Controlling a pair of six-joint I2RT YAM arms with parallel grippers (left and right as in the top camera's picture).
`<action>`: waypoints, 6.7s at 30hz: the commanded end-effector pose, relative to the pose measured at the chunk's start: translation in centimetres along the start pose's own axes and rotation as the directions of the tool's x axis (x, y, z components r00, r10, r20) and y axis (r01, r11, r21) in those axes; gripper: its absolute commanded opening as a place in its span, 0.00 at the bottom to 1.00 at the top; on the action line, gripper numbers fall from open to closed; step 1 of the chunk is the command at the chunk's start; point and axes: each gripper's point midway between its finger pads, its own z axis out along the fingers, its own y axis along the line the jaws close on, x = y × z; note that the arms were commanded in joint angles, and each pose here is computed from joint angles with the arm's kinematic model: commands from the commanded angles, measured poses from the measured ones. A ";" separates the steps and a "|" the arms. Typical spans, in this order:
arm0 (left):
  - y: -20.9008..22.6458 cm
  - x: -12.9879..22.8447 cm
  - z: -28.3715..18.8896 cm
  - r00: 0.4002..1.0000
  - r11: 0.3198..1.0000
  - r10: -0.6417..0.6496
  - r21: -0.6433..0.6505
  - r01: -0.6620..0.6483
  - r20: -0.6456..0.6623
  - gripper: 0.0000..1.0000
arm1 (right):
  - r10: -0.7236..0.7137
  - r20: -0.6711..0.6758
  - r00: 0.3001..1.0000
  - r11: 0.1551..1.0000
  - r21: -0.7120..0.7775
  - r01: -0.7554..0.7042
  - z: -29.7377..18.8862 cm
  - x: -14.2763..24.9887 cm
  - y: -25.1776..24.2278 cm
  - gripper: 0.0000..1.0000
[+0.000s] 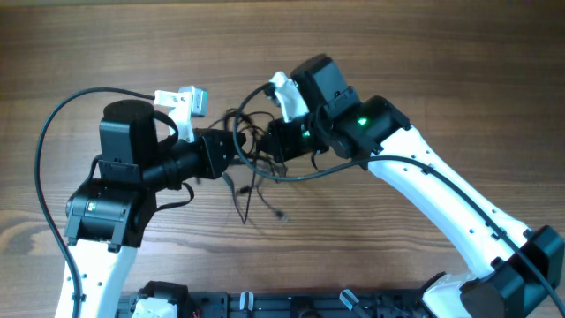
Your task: Untangle cables
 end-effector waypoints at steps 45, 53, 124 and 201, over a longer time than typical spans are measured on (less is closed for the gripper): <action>9.4 1.1 11.8 0.971 0.977 -0.138 -0.186 0.101 -0.197 0.11 | -0.028 0.065 0.997 1.000 -0.001 0.028 -3.8 -0.3 0.6 0.04; 13.2 -2.6 9.5 0.997 0.923 -0.068 -0.382 0.045 -0.047 0.04 | 0.135 0.173 0.976 0.963 0.209 -0.170 -7.2 0.1 -3.3 0.04; -3.2 -5.6 -7.5 0.968 0.998 -0.015 0.070 -0.002 0.249 0.04 | 0.339 -0.043 0.940 0.940 0.054 -0.336 11.3 -1.0 -4.5 0.17; 1.1 -0.9 5.7 0.969 0.982 0.155 -0.072 -0.172 -0.194 0.04 | 0.016 0.110 0.994 0.999 -0.054 -0.010 -4.0 -0.8 -0.4 0.41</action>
